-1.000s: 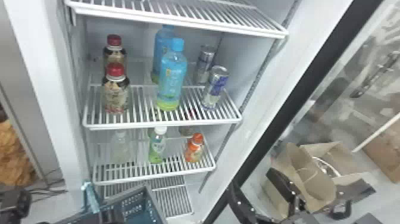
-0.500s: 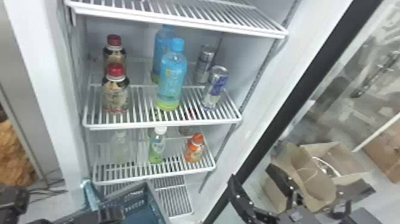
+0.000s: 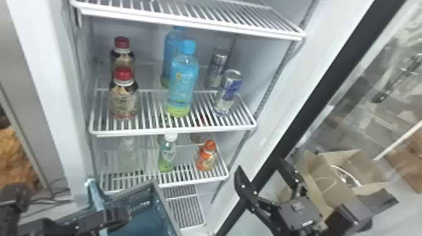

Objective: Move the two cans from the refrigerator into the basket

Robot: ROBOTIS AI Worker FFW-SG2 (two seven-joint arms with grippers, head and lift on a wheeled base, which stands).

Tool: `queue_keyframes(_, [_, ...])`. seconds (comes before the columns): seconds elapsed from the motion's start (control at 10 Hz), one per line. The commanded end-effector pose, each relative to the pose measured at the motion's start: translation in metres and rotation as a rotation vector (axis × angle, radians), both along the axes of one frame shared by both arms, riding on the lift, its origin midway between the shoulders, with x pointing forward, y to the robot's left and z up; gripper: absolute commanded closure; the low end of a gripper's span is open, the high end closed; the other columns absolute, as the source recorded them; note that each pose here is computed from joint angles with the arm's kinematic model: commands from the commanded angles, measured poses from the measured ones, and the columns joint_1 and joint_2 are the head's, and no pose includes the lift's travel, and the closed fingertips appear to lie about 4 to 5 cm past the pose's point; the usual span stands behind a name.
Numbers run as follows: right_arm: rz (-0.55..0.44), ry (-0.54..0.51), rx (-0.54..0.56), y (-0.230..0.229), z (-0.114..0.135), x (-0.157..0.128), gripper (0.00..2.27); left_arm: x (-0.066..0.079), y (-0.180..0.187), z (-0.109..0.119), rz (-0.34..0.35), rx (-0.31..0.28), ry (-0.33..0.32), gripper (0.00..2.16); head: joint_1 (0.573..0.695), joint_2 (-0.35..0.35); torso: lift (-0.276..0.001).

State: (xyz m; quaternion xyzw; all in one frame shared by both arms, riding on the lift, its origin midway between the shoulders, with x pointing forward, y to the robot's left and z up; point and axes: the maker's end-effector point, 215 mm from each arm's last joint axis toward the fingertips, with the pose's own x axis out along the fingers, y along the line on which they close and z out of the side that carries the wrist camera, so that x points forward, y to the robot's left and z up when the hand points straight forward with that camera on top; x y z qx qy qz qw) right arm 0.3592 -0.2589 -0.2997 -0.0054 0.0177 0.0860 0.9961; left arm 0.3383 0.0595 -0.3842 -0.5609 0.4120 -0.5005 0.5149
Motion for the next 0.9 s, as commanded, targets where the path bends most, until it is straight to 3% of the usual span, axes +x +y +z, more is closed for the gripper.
queue_keyframes(0.0, [0.005, -0.015, 0.005, 0.004, -0.002, 0.014, 0.15, 0.006, 0.0, 0.005, -0.002, 0.006, -0.018, 1.19, 0.695, -0.323, -0.025])
queue_keyframes(0.5, [-0.042, -0.079, 0.006, -0.007, -0.001, 0.075, 0.15, 0.01, -0.002, 0.009, -0.023, 0.018, -0.035, 1.19, 0.695, -0.301, -0.025])
queue_keyframes(0.8, [-0.023, -0.109, 0.031, 0.006, 0.002, 0.114, 0.15, 0.01, -0.002, 0.01, -0.028, 0.02, -0.039, 1.19, 0.695, -0.281, -0.025])
